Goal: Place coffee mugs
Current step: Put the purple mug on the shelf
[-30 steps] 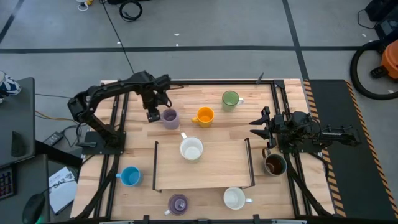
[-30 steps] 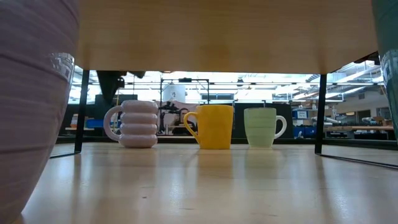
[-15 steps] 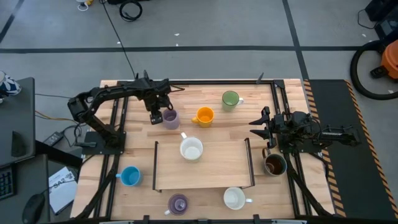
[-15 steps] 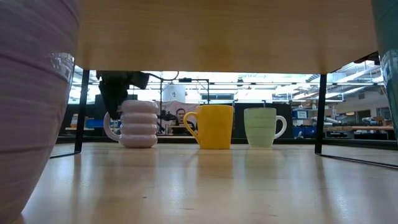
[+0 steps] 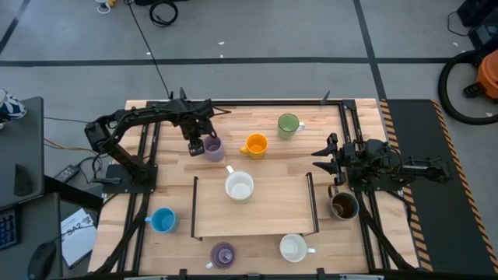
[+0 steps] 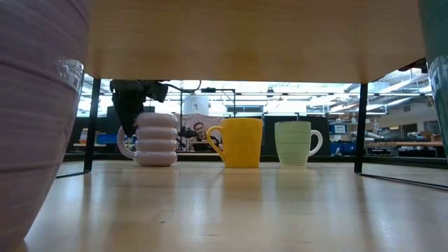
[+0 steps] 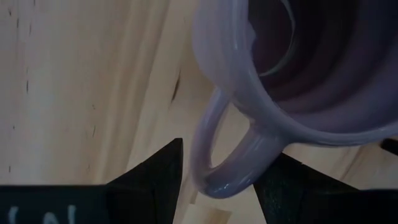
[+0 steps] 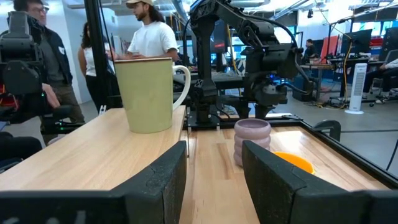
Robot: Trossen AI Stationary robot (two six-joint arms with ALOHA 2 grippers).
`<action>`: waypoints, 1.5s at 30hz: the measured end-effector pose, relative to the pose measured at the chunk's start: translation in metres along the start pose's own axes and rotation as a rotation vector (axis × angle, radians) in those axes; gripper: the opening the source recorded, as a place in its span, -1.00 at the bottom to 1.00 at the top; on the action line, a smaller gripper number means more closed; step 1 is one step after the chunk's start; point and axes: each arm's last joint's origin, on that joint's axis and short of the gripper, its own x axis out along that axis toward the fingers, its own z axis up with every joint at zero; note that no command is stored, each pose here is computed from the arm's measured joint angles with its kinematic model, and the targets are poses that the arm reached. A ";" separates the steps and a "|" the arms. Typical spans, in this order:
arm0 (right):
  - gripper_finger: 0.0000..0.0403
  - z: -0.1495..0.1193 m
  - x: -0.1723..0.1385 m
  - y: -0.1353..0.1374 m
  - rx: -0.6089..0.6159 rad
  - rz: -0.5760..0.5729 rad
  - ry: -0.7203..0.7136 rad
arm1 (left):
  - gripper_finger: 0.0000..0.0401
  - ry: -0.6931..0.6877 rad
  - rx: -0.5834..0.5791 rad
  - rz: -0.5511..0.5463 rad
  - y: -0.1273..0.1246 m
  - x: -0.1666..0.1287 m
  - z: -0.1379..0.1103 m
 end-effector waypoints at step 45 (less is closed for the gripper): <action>-0.20 0.000 0.000 0.000 0.000 0.000 0.000 | -0.71 -0.199 0.025 0.058 -0.011 -0.058 -0.026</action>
